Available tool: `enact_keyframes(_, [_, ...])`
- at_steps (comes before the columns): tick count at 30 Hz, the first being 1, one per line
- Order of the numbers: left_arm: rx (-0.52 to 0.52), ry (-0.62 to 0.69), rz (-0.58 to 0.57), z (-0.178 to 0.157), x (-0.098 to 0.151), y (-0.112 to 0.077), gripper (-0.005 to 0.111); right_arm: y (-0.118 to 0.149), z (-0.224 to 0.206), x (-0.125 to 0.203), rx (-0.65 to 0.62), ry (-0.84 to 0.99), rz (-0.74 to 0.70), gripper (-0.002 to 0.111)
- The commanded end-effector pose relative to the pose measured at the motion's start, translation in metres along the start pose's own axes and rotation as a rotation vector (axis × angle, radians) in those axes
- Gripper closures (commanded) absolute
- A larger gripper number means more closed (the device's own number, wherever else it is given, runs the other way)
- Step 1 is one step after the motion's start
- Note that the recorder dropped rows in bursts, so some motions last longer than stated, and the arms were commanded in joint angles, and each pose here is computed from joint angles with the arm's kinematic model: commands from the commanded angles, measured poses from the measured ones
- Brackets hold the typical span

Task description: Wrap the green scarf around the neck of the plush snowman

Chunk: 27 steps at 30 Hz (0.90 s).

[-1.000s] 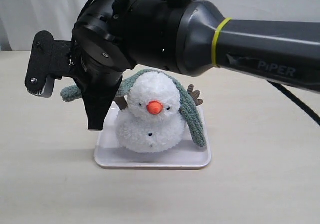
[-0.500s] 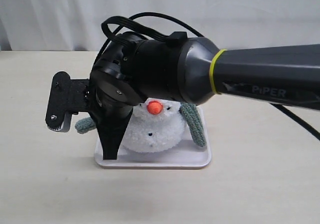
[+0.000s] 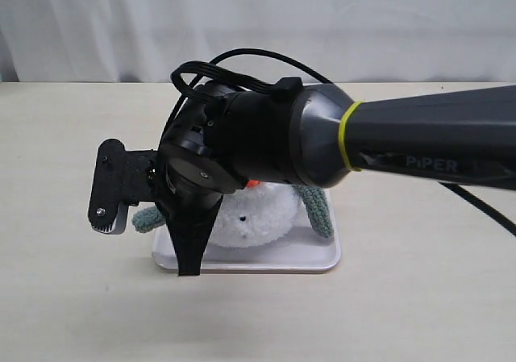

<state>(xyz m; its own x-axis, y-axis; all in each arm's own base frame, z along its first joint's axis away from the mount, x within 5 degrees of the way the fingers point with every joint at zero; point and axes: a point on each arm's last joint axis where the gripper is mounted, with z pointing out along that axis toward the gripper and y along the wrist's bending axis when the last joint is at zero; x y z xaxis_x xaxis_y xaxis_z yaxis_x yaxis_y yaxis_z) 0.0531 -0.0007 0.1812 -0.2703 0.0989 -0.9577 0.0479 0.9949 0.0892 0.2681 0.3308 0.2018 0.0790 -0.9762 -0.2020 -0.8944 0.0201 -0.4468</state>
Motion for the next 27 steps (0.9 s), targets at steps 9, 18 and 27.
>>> enact_keyframes(9, [-0.001, -0.010, -0.003, 0.000, 0.000, 0.000, 0.107, 0.000, -0.005, 0.018, -0.026, 0.180, -0.046, 0.054])
enact_keyframes(18, [-0.001, -0.010, -0.003, 0.000, 0.000, 0.000, 0.107, 0.005, -0.026, 0.006, -0.010, 0.116, -0.042, 0.054])
enact_keyframes(27, [-0.001, -0.010, -0.003, 0.000, 0.000, 0.000, 0.107, 0.009, -0.058, -0.008, 0.063, 0.049, -0.095, 0.054])
